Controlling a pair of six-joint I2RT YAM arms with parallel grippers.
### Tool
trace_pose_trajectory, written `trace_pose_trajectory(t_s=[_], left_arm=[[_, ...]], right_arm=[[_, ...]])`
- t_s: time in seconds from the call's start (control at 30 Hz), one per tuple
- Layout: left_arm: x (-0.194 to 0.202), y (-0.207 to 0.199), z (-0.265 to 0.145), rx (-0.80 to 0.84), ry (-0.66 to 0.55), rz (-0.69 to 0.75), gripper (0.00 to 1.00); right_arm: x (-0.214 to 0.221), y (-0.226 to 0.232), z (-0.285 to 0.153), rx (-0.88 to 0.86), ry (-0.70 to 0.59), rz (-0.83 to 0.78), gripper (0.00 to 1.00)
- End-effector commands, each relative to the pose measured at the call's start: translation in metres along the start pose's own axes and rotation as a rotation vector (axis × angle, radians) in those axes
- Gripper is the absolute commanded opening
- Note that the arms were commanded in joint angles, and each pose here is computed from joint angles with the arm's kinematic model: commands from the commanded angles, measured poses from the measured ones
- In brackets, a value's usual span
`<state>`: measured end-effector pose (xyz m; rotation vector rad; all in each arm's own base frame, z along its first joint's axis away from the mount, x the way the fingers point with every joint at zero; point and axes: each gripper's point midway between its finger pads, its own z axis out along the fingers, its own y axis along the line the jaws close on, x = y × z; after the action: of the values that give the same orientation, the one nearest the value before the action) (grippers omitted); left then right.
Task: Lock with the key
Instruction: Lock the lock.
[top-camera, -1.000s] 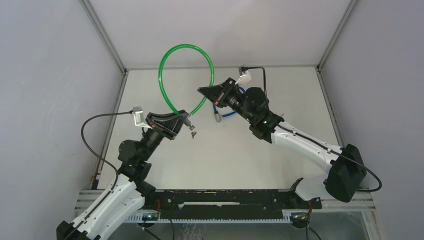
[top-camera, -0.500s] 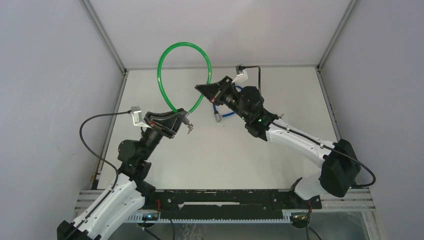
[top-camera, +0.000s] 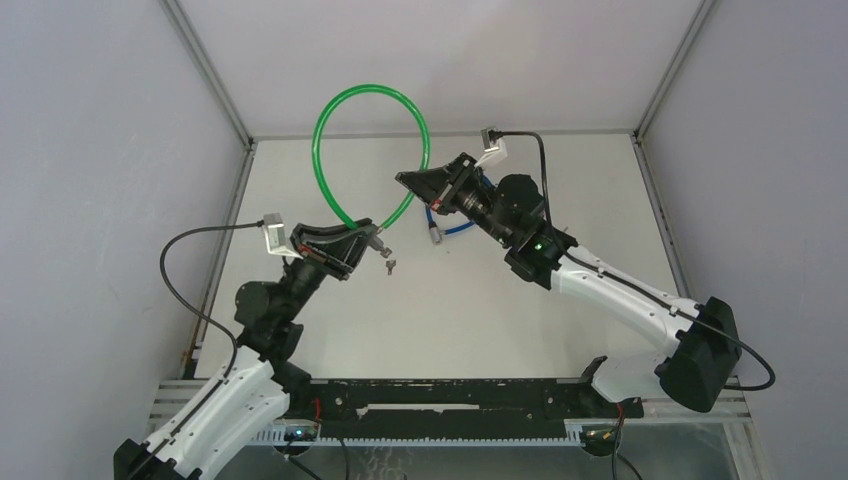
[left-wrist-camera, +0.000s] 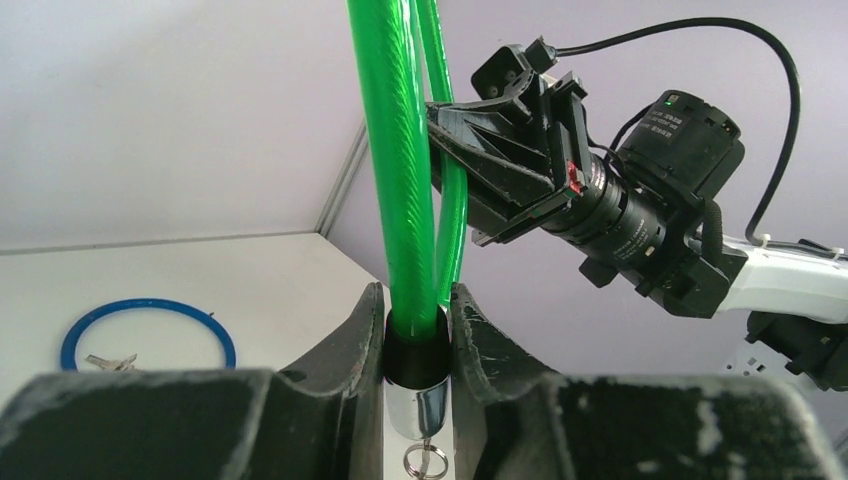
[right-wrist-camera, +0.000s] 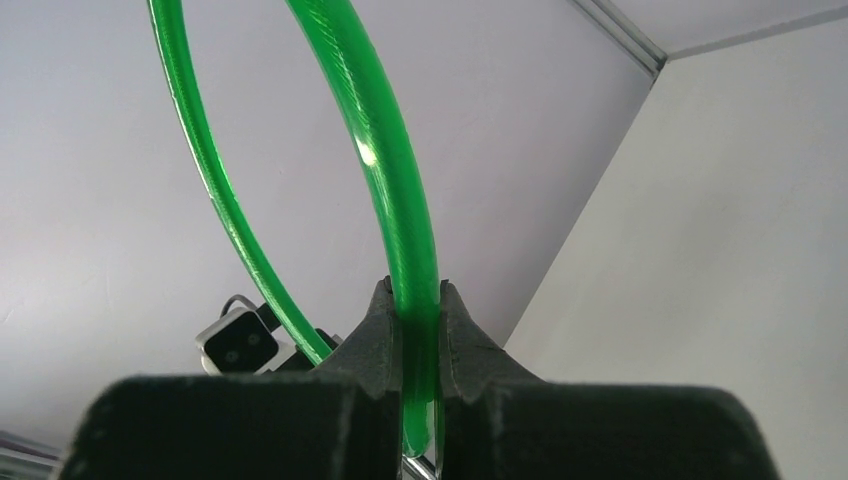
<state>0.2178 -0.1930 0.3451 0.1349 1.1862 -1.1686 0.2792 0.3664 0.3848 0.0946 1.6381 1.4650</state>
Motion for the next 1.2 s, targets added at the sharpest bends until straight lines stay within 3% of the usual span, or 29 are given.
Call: trace_pose_trajectory(t_s=[0.0,0.33,1.17], left_arm=[[-0.007,-0.015,0.009,0.061,-0.003,0.005,0.00],[-0.006,-0.031,0.020,0.139,0.056,-0.020,0.00],[-0.037,-0.046,0.008,0.169,-0.087,0.000,0.00]], right_arm=[[0.050,0.062,-0.020,-0.199,0.219,0.063,0.00],[0.075,0.061,-0.014,-0.203,0.262,0.051,0.00],[0.103,0.019,-0.021,-0.066,0.368,0.002,0.00]])
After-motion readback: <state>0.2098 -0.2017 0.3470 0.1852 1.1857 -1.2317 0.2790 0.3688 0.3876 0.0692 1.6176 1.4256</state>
